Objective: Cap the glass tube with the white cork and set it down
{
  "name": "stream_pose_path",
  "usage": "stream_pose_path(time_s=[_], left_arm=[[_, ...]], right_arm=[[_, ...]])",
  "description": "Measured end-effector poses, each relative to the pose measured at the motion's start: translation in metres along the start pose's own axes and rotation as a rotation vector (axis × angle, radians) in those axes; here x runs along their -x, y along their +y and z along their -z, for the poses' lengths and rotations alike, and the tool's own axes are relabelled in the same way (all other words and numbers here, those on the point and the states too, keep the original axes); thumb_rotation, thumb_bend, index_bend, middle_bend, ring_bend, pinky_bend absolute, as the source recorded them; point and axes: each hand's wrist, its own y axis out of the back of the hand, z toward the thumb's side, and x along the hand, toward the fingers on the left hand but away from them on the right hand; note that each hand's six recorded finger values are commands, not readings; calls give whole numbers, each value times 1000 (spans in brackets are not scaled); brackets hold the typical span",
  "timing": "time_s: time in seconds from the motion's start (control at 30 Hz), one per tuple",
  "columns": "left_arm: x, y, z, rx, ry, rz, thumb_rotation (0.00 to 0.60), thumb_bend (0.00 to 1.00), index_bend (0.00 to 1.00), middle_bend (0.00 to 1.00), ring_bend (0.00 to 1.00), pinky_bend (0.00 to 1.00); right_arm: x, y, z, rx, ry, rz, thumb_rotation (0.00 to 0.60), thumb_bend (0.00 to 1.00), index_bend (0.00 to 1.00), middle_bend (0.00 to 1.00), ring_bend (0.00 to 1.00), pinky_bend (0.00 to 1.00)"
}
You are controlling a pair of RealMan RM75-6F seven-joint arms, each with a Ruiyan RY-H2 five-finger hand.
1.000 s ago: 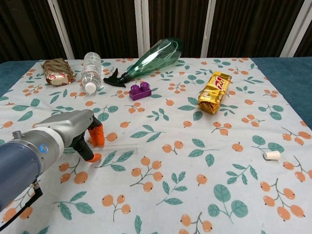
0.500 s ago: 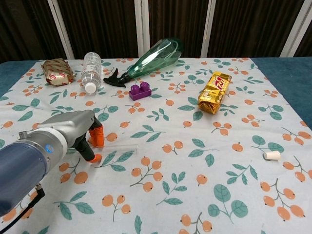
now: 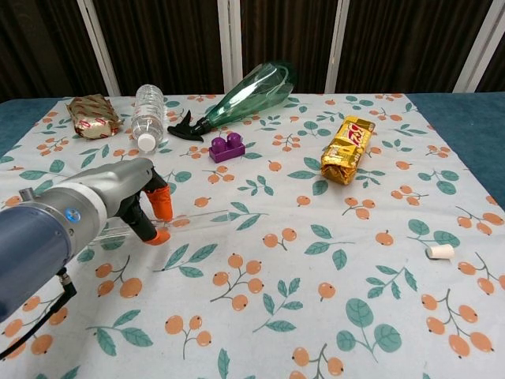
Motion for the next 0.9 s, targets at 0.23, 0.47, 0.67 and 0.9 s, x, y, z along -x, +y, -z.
stream_pose_path(time_s=[0.23,0.47,0.67,0.9], left_arm=[[-2,9,-7,87,-53,-21,600,528,633,481,68,0],[-8,12,-10,187,-109,-41,600,528,645,512,80,0],[-19,9,-5,196,-120,-27,600,528,646,512,80,0],[-32,21,-1,210,-151,-40,600,530,647,512,80,0]], right_arm=[[0,0,0,1,-7,2,600,310,0,0,0,0],[3,0,0,-16,-13,9,600,309,0,0,0,0],[15,-1,-7,-97,20,48,600,310,0,0,0,0],[40,-20,-33,-156,84,19,600,310,65,6,0,0]])
